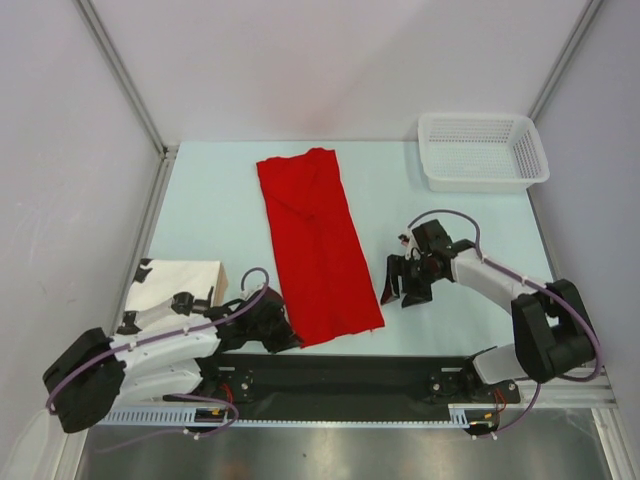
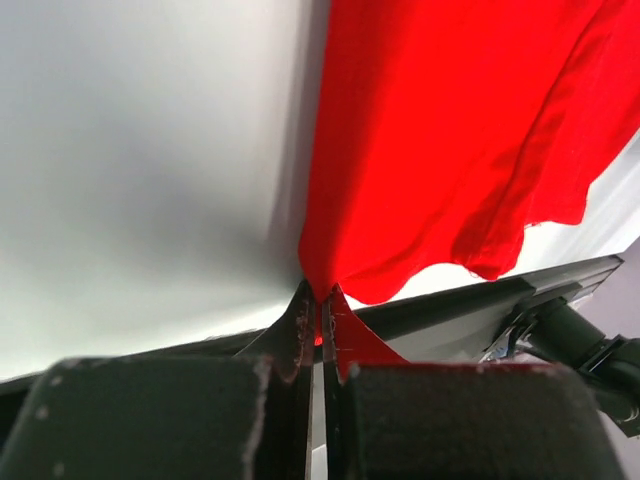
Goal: Fold and stack the t-shirts
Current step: Fold the tshirt
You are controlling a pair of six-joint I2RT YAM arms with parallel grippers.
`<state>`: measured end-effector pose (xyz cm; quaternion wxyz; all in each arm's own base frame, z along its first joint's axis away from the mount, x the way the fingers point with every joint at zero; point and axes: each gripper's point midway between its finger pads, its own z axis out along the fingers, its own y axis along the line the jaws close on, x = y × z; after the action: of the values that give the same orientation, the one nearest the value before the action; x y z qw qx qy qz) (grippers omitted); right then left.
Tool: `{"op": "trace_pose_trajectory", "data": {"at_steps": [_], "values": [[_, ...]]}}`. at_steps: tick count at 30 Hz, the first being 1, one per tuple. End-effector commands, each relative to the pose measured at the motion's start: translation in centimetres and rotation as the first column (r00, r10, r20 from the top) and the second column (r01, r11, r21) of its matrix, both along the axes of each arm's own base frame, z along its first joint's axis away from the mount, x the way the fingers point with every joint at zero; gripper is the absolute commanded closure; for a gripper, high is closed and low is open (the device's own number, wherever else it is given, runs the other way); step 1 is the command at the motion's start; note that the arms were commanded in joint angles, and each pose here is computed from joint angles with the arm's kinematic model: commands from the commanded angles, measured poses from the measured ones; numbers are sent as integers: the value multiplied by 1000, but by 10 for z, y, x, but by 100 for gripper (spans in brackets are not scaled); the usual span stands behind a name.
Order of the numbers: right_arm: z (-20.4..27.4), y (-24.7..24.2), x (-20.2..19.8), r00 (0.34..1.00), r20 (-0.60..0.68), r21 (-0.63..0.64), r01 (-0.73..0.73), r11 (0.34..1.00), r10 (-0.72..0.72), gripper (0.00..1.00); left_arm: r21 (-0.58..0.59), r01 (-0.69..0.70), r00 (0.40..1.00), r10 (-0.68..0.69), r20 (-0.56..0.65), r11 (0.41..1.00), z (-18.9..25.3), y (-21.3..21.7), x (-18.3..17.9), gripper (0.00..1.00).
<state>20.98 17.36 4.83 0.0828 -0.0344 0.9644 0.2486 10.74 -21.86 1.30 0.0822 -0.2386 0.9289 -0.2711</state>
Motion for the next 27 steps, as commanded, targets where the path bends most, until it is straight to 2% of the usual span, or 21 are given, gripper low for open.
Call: {"op": "trace_pose_trajectory", "data": {"at_steps": [1, 7, 12, 16, 21, 23, 27], "values": [[17, 20, -11, 999, 22, 118, 21, 993, -23, 34, 65, 28, 1000, -28, -11, 998, -13, 22, -14, 100], [6, 38, -55, 1000, -23, 237, -12, 971, 18, 35, 59, 29, 999, -28, -30, 998, -20, 32, -25, 100], [-1, 36, -52, 1000, 24, 222, -2, 975, -3, 39, 57, 9, 1000, -8, -14, 998, -19, 37, -25, 100], [-12, 36, -52, 1000, -9, 187, -1, 982, 3, 50, 41, -4, 1000, 5, -22, 999, -21, 40, -29, 100], [-26, 37, -55, 998, -55, 167, 13, 986, -4, 52, 26, -3, 1000, 4, -16, 1000, -22, 40, -31, 100], [-28, 39, -54, 999, -55, 159, 6, 987, 3, 56, 14, -5, 1000, 5, -14, 1000, -22, 39, -30, 100], [-36, 42, -58, 997, -66, 147, -22, 989, 32, 55, 8, -3, 1000, 3, -14, 1000, -22, 38, -31, 100]]}}
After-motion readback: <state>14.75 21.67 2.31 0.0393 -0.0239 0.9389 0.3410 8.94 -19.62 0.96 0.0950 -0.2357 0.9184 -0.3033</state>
